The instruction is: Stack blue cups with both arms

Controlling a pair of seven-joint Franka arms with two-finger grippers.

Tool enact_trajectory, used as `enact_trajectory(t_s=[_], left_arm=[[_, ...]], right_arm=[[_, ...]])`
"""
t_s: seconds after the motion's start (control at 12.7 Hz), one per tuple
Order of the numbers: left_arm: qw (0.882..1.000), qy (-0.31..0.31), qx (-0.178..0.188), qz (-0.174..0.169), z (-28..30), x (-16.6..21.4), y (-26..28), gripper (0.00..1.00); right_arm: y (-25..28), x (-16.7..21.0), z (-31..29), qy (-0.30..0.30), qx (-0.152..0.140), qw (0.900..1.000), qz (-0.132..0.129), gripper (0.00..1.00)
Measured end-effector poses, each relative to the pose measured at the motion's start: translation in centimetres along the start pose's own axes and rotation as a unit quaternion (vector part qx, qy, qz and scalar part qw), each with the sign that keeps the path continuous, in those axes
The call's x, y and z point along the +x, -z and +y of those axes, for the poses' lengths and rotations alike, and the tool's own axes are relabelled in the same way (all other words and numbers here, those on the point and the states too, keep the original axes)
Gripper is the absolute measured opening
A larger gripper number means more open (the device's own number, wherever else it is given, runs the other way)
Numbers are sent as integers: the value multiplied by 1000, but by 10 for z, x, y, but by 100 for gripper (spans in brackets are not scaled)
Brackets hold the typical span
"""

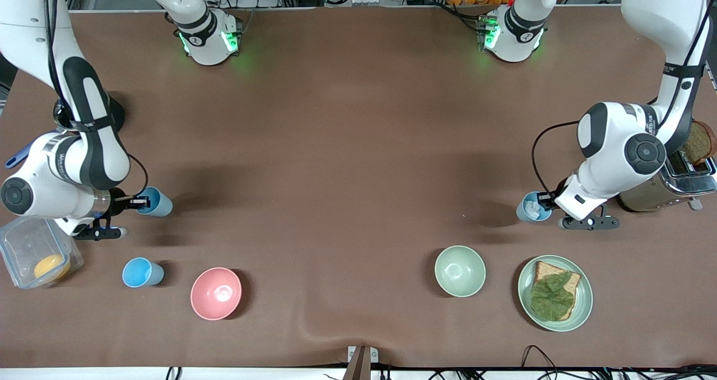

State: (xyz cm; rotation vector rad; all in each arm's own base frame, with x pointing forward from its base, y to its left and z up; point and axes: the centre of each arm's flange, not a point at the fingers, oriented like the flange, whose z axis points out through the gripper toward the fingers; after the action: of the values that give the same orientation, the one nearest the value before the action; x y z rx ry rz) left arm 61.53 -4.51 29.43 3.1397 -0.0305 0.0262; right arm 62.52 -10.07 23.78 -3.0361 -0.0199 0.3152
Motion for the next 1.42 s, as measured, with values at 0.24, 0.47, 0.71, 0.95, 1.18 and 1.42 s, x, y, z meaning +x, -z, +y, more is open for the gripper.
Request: enact_trajectory(t_s=[0.24, 0.47, 0.71, 0.95, 1.18, 1.42], left_arm=[[1000, -3, 0, -4, 4, 5, 10, 3], [1000, -4, 1, -8, 6, 9, 19, 3], [1000, -8, 0, -11, 11, 10, 24, 3], [1000, -9, 1, -12, 12, 10, 24, 3], [1000, -8, 1, -12, 11, 10, 24, 3], [1000, -7, 1, -12, 9, 10, 24, 3]], right_arm=[[4, 3, -18, 0, 22, 1000, 5, 4], [17, 8, -41, -22, 30, 999, 5, 4], [35, 19, -88, -54, 26, 998, 5, 4], [41, 21, -112, -77, 23, 997, 3, 4], [40, 21, -121, -83, 22, 996, 1, 4], [40, 21, -121, -87, 22, 996, 1, 4]])
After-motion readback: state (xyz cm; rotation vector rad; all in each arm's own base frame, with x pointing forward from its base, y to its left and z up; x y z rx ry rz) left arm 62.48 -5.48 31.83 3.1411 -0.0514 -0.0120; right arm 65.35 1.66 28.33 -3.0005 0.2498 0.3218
